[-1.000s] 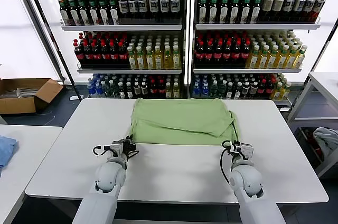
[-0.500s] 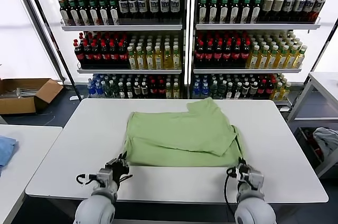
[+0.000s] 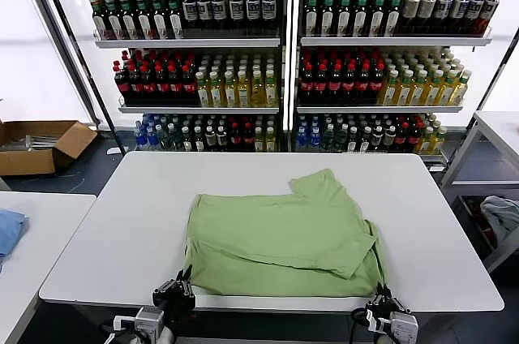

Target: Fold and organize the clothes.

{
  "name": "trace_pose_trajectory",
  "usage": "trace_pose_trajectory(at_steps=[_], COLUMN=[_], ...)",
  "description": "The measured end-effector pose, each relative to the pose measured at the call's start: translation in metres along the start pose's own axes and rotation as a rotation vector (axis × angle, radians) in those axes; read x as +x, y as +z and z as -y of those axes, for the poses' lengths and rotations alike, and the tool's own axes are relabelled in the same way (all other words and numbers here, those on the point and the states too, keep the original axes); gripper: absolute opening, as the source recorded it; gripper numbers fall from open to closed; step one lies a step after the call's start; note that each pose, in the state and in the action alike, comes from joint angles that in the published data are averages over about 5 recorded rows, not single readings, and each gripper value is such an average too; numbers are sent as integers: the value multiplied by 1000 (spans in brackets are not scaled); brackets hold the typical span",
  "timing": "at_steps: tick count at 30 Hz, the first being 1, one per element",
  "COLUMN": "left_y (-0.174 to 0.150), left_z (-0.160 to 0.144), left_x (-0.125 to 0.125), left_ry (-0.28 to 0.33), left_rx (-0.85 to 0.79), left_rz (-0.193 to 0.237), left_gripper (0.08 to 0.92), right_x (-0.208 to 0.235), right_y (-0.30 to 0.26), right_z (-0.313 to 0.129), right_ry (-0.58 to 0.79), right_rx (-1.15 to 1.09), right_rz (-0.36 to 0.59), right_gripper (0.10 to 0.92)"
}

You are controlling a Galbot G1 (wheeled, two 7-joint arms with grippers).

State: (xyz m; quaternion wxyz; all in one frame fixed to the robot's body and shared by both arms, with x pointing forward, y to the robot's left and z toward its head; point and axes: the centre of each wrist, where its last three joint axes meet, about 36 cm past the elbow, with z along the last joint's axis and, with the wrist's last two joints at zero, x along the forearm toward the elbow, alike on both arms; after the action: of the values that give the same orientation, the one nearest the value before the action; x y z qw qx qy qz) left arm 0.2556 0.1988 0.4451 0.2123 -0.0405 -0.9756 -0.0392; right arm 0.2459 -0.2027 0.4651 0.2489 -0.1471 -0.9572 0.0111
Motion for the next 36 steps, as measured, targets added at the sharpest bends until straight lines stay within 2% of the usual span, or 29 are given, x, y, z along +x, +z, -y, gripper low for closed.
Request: trace_pose_trajectory(at_steps=[6,13,19,23,28,36], left_y=[-21,-37,-45,-48,-52,-66], left_z=[-2,-10,-20,-29,-36,-50], left_x=[14,6,-26,-59,-107,-184], left_ry=[1,10,59,78,81,71], left_rx=[21,11,-11,-25,-18,-13], left_rz=[69,150,187,191,174,106], left_gripper=[463,671,808,822,823,823], right_x=[-1,-38,-96,-140,-188,-256], right_y=[-19,-43,-64,-82,-103,-126], right_z=[7,14,20,22,19,-2], right_ry=[10,-36,-200,-268,-294,-322], right_rx=[-31,-9,110,196,252,257], right_rz=[78,185,236,242,231,173], right_gripper=[606,794,822,823,823,823])
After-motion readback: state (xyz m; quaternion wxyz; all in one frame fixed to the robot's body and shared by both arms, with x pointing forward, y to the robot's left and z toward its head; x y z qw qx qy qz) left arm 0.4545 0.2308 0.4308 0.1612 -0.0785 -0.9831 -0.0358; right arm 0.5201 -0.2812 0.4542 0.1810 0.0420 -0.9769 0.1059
